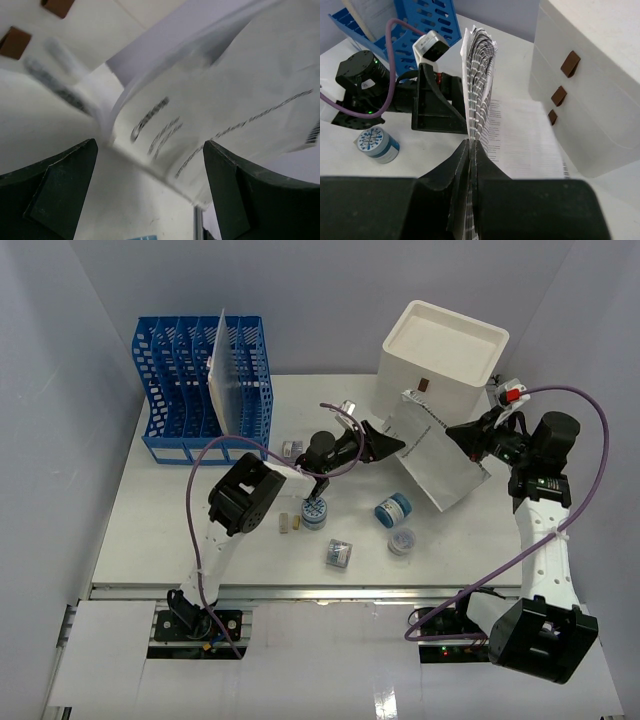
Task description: Organize the desk
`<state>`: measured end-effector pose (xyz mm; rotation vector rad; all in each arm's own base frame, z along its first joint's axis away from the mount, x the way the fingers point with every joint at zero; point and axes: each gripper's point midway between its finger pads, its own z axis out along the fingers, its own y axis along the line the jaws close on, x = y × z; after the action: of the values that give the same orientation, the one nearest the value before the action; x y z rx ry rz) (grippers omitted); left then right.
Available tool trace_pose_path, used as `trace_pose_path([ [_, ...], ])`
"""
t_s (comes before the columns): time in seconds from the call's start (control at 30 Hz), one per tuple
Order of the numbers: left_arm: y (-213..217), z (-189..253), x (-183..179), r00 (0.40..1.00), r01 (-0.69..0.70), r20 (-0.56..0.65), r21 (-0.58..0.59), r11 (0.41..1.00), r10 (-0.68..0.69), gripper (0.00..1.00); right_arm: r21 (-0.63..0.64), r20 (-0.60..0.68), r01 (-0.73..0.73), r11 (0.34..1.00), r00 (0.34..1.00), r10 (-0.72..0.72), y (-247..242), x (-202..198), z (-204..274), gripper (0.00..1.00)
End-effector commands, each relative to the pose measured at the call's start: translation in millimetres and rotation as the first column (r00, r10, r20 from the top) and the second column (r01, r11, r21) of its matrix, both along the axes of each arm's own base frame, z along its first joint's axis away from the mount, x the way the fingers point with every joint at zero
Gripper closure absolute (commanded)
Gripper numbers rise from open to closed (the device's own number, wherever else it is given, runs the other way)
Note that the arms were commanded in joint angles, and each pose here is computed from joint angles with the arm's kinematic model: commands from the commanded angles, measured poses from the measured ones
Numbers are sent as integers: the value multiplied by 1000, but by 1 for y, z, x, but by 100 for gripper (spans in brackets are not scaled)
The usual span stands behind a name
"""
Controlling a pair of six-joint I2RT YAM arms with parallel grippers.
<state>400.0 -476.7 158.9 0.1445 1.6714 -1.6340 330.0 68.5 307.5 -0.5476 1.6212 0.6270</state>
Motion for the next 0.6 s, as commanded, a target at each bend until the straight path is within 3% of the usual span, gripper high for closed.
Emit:
trace_pose_path([
  [0.0, -5, 64, -14, 985, 106, 154, -201, 974, -76, 3, 25, 50, -69, 997, 996, 68, 12, -12, 9, 92],
  [0.17, -8, 72, -20, 979, 156, 169, -239, 959, -117, 6, 67, 2, -80, 995, 997, 80, 15, -16, -5, 92],
  [0.33, -10, 79, -25, 971, 203, 180, -276, 940, -157, 22, 81, -27, -75, 994, 997, 78, 15, -16, -18, 92],
  [0.57, -9, 88, -34, 955, 248, 223, -252, 935, -193, 83, 52, -58, -29, 998, 998, 32, 8, -10, -40, 92],
])
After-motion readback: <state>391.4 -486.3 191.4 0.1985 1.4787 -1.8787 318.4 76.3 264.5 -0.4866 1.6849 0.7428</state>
